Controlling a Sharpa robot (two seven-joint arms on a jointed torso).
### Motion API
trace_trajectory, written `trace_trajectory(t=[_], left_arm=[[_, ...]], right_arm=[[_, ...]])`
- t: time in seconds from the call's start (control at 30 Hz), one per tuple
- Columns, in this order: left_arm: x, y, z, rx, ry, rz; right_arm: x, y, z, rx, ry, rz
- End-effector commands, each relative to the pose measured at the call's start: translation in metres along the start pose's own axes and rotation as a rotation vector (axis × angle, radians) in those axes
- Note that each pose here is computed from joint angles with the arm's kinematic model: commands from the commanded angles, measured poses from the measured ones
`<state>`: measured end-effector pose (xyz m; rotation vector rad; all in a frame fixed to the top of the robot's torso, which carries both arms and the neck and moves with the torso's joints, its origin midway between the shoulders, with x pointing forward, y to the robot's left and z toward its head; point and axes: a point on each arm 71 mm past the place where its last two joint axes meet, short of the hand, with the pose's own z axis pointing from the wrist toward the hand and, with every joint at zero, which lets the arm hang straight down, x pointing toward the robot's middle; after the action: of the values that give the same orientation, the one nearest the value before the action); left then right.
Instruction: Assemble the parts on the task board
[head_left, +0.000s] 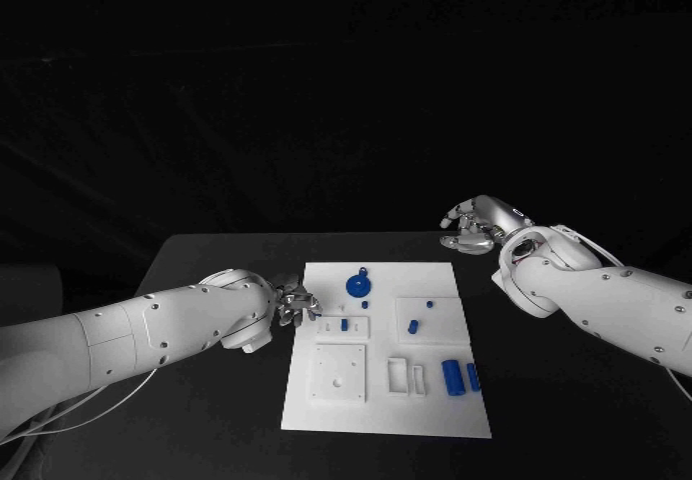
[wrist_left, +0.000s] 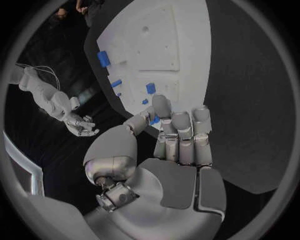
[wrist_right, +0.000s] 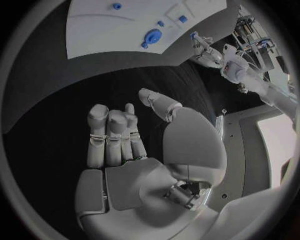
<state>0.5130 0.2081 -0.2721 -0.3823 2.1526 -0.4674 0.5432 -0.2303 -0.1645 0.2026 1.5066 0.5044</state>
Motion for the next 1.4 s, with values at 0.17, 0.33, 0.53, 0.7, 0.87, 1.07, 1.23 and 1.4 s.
trace_trajectory(t=[0.17,0.33,0.53,0.7,0.87,1.07,1.23,1.4], left_arm=[[0.0176,0.0005,0.0017,0.008,-0.005,0.032],[0.0239,-0.0019,0.0041,0.012,0.005,0.056],[0.0263,-0.0062,0.0084,0.008,0.022,0.091],[0.0271,-0.0084,0.0116,0.005,0.026,0.118],[0.0287,-0.0093,0.0129,-0.003,0.045,0.129],[0.0301,-0.0104,0.0158,-0.013,0.07,0.148],[0.0291,-0.0125,0.0191,-0.014,0.059,0.149],[0.0288,-0.0152,0.0208,-0.01,0.048,0.15]], right_arm=[[0.002,0.001,0.0,-0.013,0.016,-0.004],[0.002,0.001,0.0,-0.012,0.016,-0.005],[0.003,0.001,0.0,-0.012,0.017,-0.004],[0.003,0.002,0.0,-0.014,0.017,-0.004],[0.003,0.002,0.0,-0.014,0.017,-0.004],[0.002,0.002,-0.001,-0.015,0.017,-0.004],[0.003,0.003,-0.001,-0.018,0.017,-0.002],[0.003,0.003,-0.001,-0.018,0.018,-0.001]])
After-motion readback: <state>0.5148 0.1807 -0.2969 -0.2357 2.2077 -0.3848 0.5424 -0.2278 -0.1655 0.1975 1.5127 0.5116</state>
